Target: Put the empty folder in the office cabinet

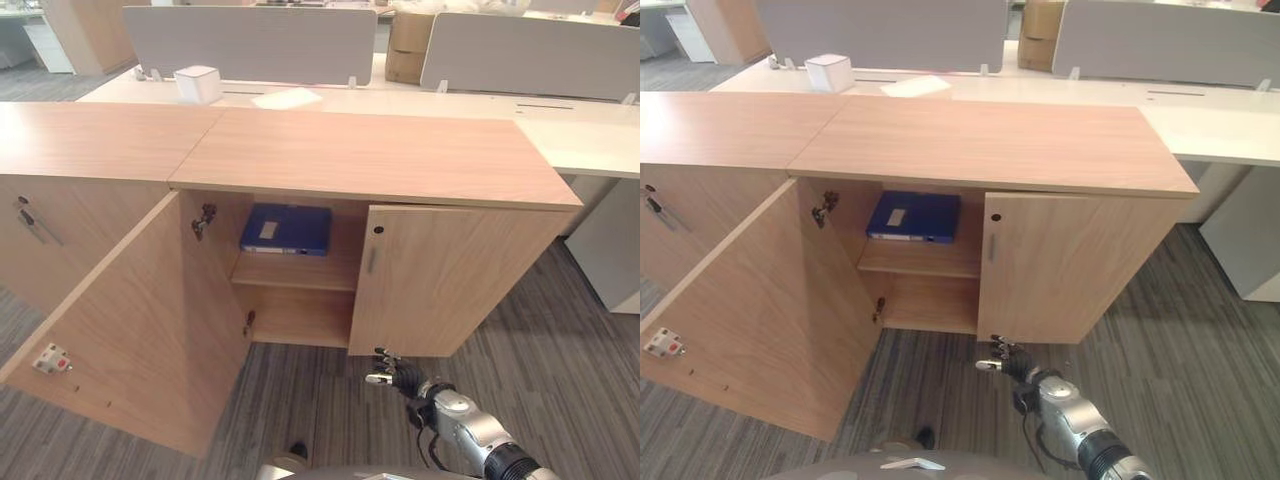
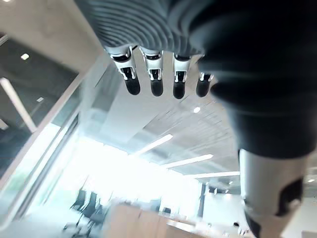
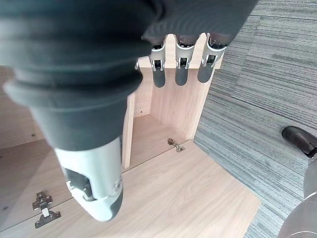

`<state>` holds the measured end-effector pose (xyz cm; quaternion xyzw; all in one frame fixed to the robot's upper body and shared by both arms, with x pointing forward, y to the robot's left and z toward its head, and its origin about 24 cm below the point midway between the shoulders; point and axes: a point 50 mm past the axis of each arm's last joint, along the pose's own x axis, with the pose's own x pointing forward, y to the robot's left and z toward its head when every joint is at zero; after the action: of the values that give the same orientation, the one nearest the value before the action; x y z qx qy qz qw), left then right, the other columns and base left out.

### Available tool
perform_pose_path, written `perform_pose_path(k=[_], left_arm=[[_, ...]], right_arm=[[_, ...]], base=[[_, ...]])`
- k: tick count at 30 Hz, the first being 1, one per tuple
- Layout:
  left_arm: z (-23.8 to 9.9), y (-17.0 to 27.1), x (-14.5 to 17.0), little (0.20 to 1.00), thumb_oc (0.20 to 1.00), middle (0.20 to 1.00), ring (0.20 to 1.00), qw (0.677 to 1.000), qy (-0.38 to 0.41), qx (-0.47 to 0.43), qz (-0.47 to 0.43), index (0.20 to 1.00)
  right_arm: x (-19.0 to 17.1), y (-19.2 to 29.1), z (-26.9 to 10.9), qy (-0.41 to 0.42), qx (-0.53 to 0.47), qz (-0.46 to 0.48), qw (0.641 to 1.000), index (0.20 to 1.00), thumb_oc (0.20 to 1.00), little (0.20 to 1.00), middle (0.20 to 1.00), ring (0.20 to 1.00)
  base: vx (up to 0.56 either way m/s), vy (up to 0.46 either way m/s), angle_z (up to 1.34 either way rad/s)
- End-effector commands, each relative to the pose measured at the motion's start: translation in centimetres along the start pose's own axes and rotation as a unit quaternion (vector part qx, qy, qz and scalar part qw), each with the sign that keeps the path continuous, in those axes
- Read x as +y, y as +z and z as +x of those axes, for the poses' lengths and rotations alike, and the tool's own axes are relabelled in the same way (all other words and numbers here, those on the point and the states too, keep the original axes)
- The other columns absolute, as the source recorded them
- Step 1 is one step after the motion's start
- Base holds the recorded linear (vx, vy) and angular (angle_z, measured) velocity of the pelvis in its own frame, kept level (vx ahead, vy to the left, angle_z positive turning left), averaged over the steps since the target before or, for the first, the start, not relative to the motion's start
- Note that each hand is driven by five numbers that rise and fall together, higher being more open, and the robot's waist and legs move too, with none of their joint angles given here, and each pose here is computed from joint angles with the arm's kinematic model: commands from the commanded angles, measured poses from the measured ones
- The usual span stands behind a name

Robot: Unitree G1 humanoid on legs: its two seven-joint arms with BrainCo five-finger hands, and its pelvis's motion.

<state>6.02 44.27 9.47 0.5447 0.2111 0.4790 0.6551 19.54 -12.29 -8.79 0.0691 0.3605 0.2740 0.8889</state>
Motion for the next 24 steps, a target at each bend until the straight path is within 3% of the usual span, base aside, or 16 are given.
perform_pose_path(k=[1, 4, 8, 24], left_arm=[[1.3, 1.7, -0.5, 1.000, 1.000, 1.000, 1.000, 0.998, -0.019, -0.026, -0.062, 1.000], [0.2, 1.3, -3.9, 1.000, 1.000, 1.000, 1.000, 0.990, -0.079, 0.012, -0.114, 1.000], [-0.7, 0.9, -5.5, 1.000, 1.000, 1.000, 1.000, 0.984, -0.110, 0.035, -0.135, 1.000], [-1.0, 7.7, -8.3, 1.000, 1.000, 1.000, 1.000, 0.942, -0.146, -0.011, -0.301, 1.000]], right_arm=[[0.9, 3.3, 0.6, 0.033, -0.052, -0.030, 0.998, 1.000, 1.000, 1.000, 1.000, 1.000], [1.0, 3.7, 0.9, 0.035, -0.053, -0.031, 0.997, 1.000, 1.000, 1.000, 1.000, 1.000], [1.2, 3.8, 1.1, 0.037, -0.057, -0.017, 0.998, 1.000, 1.000, 1.000, 1.000, 1.000], [0.7, 3.4, 0.6, 0.027, -0.059, -0.006, 0.998, 1.000, 1.000, 1.000, 1.000, 1.000]], base=[[-0.02, 0.004, 0.04], [0.00, 0.002, 0.01], [0.01, 0.011, -0.07], [0.00, 0.002, -0.03]])
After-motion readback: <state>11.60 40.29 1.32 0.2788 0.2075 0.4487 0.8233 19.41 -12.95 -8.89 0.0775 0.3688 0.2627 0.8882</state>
